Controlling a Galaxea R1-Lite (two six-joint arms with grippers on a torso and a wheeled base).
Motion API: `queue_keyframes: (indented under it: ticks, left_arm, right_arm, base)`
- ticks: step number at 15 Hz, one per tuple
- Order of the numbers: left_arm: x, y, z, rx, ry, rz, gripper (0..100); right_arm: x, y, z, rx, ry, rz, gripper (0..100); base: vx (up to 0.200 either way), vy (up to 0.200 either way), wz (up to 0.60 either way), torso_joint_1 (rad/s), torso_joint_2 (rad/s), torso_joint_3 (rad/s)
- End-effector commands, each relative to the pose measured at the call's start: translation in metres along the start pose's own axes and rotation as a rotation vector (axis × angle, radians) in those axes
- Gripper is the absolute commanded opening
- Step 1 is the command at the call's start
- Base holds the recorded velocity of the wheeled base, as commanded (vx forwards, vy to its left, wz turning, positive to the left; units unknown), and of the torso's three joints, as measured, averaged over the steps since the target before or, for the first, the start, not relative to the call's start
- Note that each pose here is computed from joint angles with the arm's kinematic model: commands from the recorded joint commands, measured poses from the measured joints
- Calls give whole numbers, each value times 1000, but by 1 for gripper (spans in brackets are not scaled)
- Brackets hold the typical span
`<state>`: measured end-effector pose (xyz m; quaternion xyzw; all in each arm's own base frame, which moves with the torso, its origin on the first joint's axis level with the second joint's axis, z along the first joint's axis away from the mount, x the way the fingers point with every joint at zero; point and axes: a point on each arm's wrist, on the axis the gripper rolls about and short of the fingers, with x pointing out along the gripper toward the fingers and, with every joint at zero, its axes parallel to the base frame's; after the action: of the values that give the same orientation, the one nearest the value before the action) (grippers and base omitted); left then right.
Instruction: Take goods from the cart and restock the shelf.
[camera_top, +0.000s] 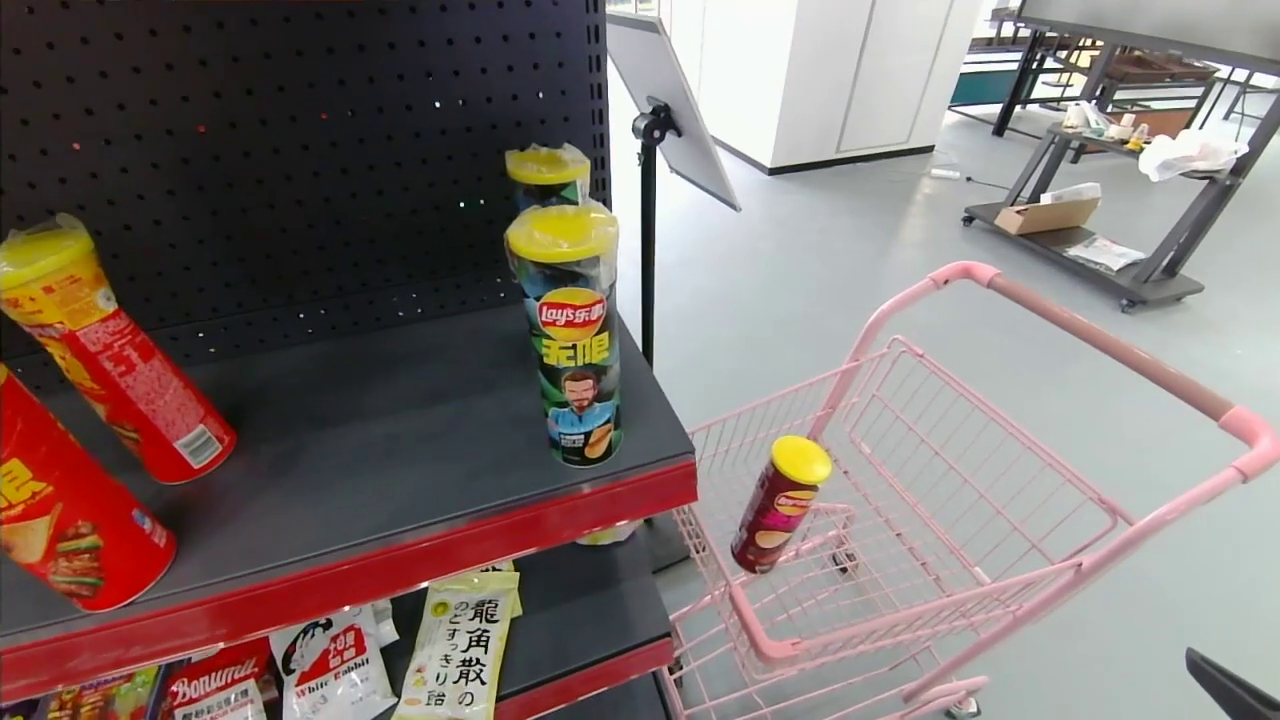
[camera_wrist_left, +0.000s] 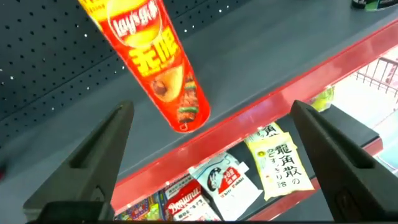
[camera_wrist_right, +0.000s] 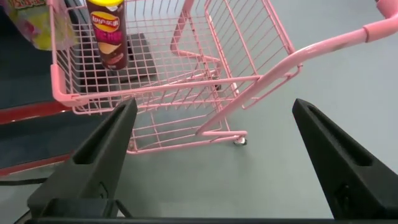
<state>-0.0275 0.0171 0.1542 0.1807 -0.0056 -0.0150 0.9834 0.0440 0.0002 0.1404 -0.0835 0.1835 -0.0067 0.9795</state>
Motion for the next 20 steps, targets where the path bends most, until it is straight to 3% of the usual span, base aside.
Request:
queue_keyframes:
  ticks: [1, 13, 16, 18, 20]
  left_arm:
    - [-2, 1, -1, -5, -12, 6, 100]
    - [-4, 1, -1, -6, -16, 12, 100]
    - [-3, 1, -1, -6, -15, 15, 100]
    - [-3, 1, 0, -14, -9, 19, 100]
    - [-2, 1, -1, -14, 0, 24, 100]
  right_arm:
    - [0, 0, -2, -1, 6, 1, 100]
    - [7, 1, 0, -16, 51, 9, 100]
    - [27, -1, 23, -1, 75, 15, 100]
    - [60, 0, 58, 33, 49, 59, 100]
    - [83, 9, 69, 63, 53, 219, 100]
  base:
    - [0, 0, 0, -154, 369, 227]
    - [0, 0, 0, -167, 476, 305]
    - [0, 0, 0, -62, 220, 154]
    - [0, 0, 0, -9, 35, 25]
    - [0, 0, 0, 0, 0, 0]
